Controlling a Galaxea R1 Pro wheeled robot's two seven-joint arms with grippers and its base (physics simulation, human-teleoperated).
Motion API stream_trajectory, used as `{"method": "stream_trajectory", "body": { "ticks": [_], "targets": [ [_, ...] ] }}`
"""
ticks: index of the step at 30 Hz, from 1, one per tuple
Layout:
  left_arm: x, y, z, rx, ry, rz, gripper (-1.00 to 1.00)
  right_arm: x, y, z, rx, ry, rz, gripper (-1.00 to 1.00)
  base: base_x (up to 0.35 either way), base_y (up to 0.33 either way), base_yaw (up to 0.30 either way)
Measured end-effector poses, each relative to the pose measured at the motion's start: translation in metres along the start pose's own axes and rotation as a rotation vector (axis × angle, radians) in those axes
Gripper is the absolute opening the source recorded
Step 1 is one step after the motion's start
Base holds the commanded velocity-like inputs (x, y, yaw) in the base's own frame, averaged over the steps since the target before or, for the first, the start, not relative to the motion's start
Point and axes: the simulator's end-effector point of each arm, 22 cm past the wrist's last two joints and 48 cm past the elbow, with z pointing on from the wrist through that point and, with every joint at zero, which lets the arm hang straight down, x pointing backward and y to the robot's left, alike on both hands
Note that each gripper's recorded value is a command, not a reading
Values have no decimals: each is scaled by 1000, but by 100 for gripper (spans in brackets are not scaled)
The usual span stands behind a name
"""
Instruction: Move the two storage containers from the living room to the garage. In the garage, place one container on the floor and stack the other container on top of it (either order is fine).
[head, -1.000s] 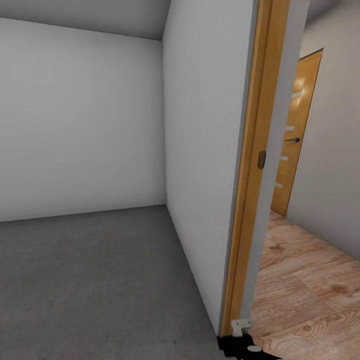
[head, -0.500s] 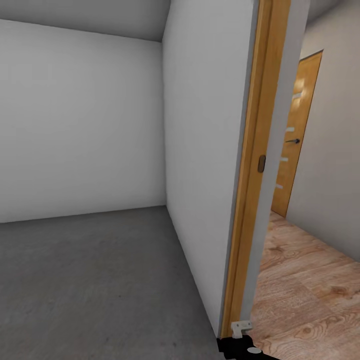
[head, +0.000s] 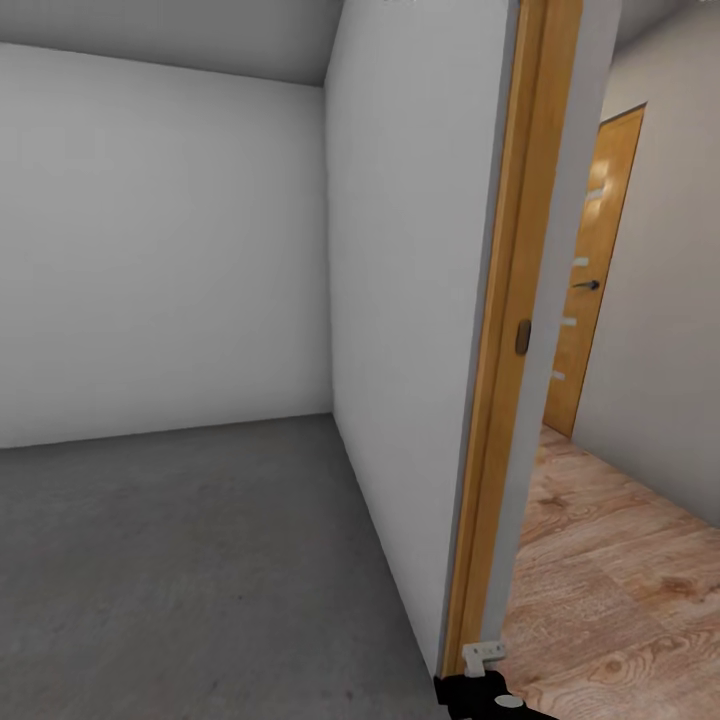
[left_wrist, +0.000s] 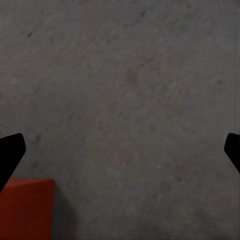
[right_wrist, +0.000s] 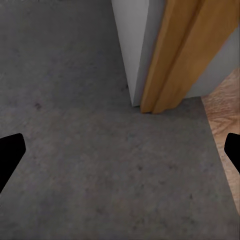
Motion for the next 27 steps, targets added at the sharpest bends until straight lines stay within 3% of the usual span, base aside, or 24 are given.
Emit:
{"method": "stream_trajectory", "body": {
  "ticks": [12,27],
  "targets": [
    [-19,4,-18,0,0,0,100,-22,1,-15,-4,-1,-1,100,0,0,-8],
    [-48,10,-41,1,-13,-5,100,-54,0,-37,-3,-15,-1,100,0,0,-195]
  ]
}}
